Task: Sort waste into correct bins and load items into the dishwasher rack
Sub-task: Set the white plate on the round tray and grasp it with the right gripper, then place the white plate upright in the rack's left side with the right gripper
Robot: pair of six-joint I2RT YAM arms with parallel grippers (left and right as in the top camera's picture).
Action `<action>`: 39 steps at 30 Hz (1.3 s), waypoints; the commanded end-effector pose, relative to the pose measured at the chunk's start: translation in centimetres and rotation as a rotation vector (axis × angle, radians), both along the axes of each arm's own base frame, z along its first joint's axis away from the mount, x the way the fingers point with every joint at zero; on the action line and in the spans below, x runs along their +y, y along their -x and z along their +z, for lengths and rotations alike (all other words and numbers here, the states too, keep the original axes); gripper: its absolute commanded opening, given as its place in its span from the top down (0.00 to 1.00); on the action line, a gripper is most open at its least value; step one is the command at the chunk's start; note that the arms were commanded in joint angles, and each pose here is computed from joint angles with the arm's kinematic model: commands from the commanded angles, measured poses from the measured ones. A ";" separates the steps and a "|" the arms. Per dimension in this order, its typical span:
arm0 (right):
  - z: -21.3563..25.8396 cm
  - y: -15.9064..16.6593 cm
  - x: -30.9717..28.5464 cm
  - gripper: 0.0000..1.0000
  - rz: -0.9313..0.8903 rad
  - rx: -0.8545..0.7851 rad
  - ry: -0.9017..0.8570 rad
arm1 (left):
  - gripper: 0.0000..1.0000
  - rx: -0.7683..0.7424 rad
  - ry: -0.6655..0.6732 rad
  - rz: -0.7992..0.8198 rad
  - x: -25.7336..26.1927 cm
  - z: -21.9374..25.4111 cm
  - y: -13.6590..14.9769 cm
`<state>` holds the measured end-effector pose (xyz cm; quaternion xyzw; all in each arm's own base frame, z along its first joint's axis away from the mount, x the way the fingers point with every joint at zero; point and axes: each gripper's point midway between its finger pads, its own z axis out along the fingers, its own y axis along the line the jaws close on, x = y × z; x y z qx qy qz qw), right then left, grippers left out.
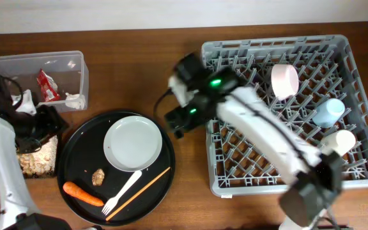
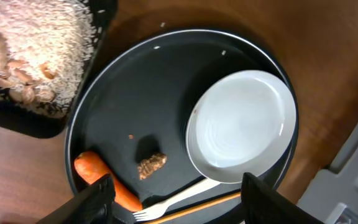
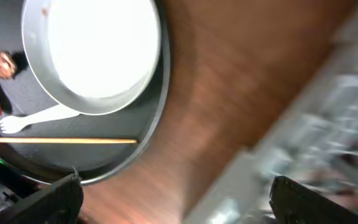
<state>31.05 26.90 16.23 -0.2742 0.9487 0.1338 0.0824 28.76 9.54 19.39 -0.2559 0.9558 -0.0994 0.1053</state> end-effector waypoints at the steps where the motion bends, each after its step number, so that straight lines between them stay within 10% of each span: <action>1: -5.2 2.7 4.1 0.03 -0.158 0.182 0.050 | 0.36 -0.021 0.006 0.003 0.0 0.5 0.0; 21: -16.6 2.4 8.3 0.35 -0.483 0.172 0.189 | 0.36 -0.021 0.006 0.002 0.0 0.5 0.0; 28: -16.8 1.4 7.9 0.96 -0.506 0.171 0.180 | 0.35 -0.021 0.006 0.003 0.0 0.5 0.0; 39: 4.7 -9.6 -4.9 0.96 -0.539 -0.258 0.070 | 0.35 -0.024 0.004 0.002 0.0 0.5 -0.1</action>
